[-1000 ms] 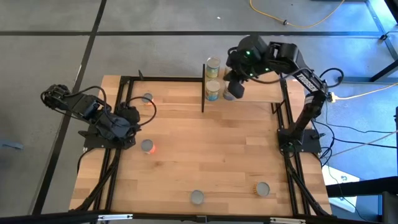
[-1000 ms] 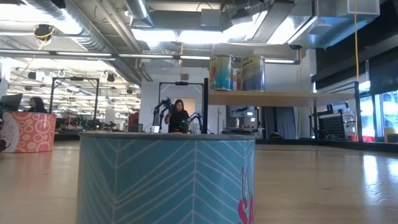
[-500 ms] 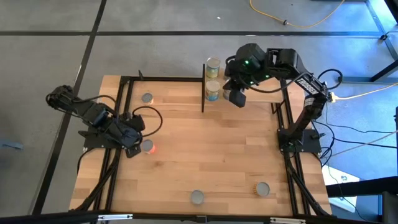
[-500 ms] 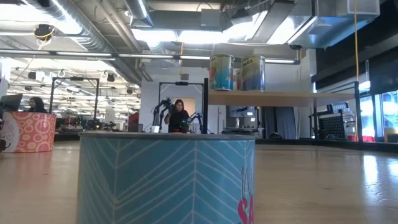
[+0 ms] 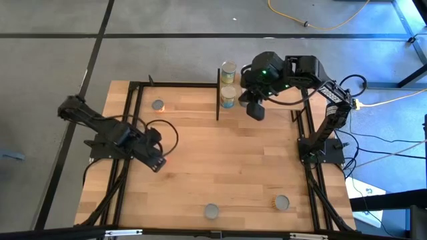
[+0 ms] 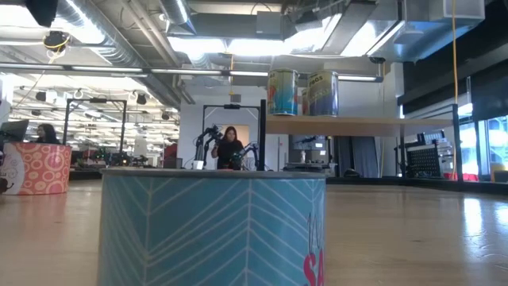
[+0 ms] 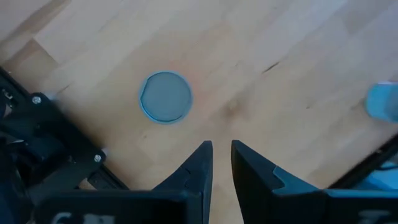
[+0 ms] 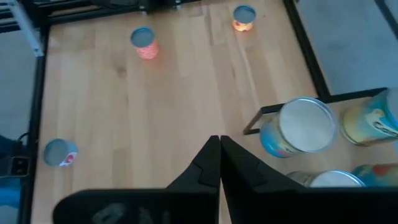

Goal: Pick and place cans onto a shelf
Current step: Put the canned saucy meatballs on the shelf

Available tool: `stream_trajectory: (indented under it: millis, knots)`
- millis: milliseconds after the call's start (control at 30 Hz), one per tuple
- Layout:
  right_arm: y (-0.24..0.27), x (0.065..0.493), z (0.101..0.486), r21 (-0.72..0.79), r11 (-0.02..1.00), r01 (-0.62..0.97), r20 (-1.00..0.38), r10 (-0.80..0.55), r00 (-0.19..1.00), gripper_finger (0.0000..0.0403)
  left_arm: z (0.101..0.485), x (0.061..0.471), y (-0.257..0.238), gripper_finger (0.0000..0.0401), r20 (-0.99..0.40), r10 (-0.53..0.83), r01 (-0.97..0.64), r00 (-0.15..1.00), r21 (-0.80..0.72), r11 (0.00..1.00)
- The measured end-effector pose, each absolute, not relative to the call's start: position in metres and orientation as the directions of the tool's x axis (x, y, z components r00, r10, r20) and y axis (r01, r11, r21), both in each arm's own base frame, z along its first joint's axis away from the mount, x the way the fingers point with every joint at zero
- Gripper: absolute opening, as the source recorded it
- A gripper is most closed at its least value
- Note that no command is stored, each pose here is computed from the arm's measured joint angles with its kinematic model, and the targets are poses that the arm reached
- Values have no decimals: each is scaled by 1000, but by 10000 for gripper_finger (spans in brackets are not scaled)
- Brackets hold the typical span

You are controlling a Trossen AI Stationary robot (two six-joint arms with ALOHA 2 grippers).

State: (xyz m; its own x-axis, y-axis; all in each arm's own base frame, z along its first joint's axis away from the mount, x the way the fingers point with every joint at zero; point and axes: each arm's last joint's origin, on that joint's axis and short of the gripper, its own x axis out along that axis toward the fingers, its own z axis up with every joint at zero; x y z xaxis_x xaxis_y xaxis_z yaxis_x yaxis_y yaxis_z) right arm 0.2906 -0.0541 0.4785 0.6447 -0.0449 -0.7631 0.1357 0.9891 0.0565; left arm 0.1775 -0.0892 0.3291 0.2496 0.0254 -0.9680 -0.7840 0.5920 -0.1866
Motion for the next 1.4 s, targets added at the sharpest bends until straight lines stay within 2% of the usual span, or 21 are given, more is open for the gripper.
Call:
stream_trajectory:
  millis: [167,400,600,1100,1267,1400]
  knots:
    - [-53,289,478,40,998,54,-769,-4,639,10,314,193,-96,53,-981,63,-795,182,-109,596]
    - [-47,287,476,109,988,-107,-771,152,619,9,295,210,-103,53,-989,109,-811,101,-19,584]
    - [-44,286,476,125,970,-209,-761,228,608,9,279,225,-105,53,-989,146,-831,34,53,553]
    - [-43,286,476,104,967,-234,-760,229,608,15,243,258,-86,53,-975,186,-907,-120,184,378]
    - [-43,286,476,103,967,-234,-760,228,609,16,233,258,-84,53,-978,155,-920,-142,188,343]
    - [-43,286,476,103,967,-234,-760,228,609,16,217,249,-84,53,-969,139,-926,-204,237,294]
